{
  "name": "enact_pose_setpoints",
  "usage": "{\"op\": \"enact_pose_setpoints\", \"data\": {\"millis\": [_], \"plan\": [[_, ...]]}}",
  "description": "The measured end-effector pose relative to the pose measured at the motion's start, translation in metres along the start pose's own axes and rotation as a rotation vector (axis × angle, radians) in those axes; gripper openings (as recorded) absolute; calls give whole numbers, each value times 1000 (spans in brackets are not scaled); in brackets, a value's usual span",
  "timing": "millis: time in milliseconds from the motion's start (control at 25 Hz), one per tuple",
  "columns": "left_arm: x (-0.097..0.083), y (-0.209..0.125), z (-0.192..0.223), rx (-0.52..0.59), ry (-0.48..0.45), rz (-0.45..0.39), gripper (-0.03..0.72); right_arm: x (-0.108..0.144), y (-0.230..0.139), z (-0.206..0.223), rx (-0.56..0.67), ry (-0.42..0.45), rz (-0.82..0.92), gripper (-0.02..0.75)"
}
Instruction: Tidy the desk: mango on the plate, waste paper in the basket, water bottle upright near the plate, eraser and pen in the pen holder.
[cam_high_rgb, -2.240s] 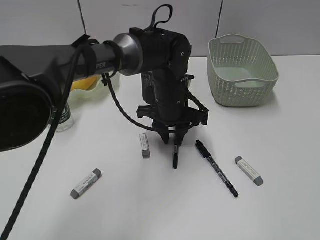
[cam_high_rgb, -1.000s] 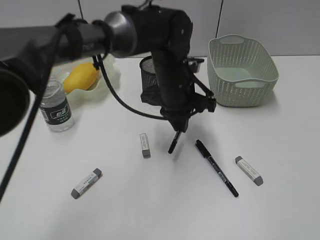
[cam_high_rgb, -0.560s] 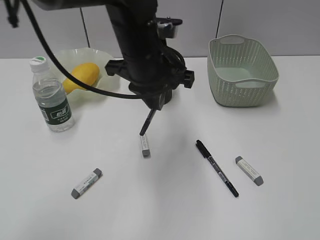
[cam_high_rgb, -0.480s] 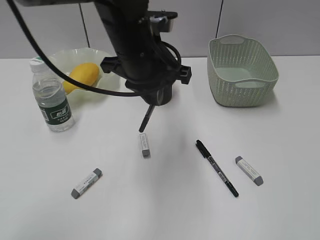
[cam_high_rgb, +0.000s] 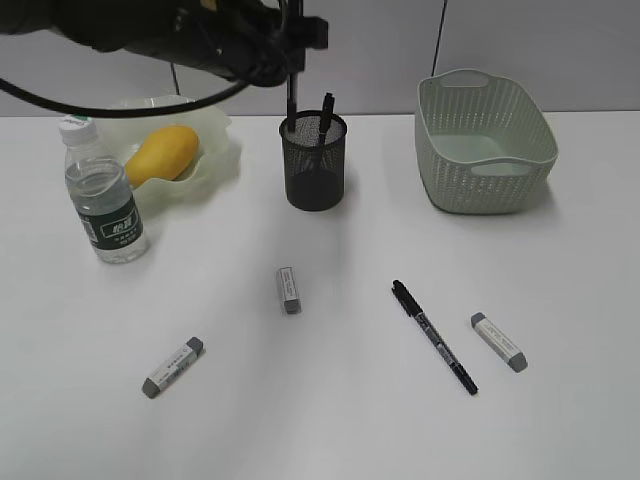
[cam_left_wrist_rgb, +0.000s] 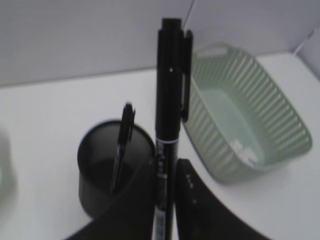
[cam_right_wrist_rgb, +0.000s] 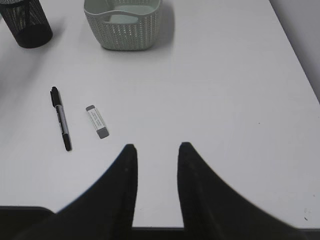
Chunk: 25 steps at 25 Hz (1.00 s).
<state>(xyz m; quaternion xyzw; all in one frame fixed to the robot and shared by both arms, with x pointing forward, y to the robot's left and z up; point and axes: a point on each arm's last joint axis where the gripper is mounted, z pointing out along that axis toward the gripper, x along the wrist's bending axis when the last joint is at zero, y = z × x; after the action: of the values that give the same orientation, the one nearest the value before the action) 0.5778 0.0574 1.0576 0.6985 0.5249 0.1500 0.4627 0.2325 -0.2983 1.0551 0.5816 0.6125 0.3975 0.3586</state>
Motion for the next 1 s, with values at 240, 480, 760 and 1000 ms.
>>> {"op": "enact_pose_setpoints", "data": {"millis": [240, 480, 760, 1000], "plan": [[18, 16, 21, -254, -54, -7, 80, 0, 0, 0, 0, 0, 0, 236], [30, 0, 59, -342, -87, 4, 80, 0, 0, 0, 0, 0, 0, 236], [43, -16, 96, -366, -94, 29, 80, 0, 0, 0, 0, 0, 0, 236], [46, -23, 114, -346, -96, 76, 80, 0, 0, 0, 0, 0, 0, 236]]}}
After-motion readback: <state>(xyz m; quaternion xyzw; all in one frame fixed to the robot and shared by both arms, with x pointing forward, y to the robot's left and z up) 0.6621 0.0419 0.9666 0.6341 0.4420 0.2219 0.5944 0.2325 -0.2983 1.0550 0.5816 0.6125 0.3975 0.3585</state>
